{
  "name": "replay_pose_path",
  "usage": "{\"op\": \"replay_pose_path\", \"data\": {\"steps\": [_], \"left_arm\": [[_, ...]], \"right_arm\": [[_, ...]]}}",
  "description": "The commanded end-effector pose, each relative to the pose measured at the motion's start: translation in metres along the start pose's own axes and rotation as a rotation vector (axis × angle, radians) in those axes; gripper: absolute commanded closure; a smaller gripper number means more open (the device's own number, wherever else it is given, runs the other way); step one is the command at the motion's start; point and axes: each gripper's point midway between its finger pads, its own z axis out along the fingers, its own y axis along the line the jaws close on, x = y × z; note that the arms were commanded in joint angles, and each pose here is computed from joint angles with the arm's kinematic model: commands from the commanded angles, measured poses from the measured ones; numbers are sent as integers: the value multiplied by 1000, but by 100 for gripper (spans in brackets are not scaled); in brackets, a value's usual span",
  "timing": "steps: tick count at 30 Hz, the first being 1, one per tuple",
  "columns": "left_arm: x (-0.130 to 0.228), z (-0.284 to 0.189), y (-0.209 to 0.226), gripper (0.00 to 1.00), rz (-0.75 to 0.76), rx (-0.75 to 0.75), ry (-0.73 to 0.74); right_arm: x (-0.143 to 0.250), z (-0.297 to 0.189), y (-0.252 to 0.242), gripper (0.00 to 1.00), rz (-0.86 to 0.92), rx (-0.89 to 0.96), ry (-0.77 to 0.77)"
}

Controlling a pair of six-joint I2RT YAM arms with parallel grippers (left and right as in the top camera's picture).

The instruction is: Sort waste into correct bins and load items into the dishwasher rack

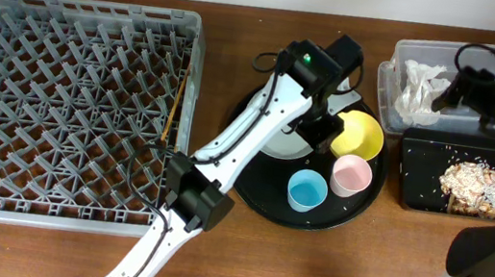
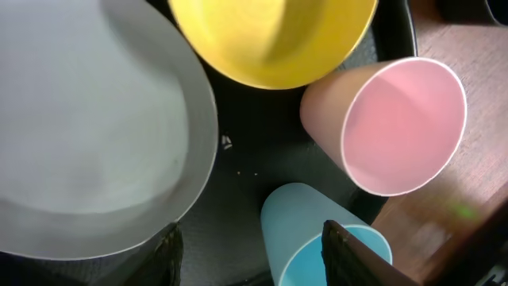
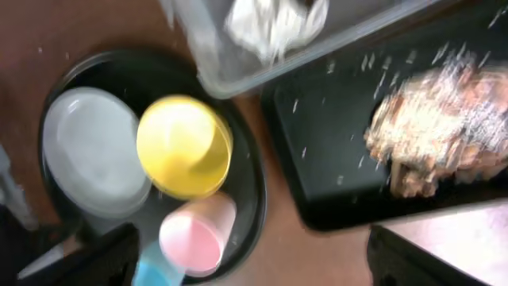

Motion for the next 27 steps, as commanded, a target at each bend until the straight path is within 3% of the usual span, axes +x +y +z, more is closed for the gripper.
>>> {"op": "replay_pose_path", "data": {"steps": [1, 4, 11, 16, 21, 27], "left_arm": [[-7, -29, 26, 44, -124, -2, -77], [-9, -51, 57, 44, -226, 5, -132], [-3, -66, 101, 44, -351, 25, -164], [3, -74, 127, 44, -407, 37, -184], [5, -78, 136, 44, -427, 48, -192], [5, -78, 136, 44, -427, 48, -193]], "right_arm": [[31, 14, 33, 13, -85, -35, 120], [65, 46, 58, 25, -176, -15, 249], [114, 98, 53, 41, -242, 39, 429], [118, 114, 38, 45, -268, 95, 436], [116, 133, 34, 60, -274, 94, 412], [118, 152, 28, 62, -280, 103, 395]]}}
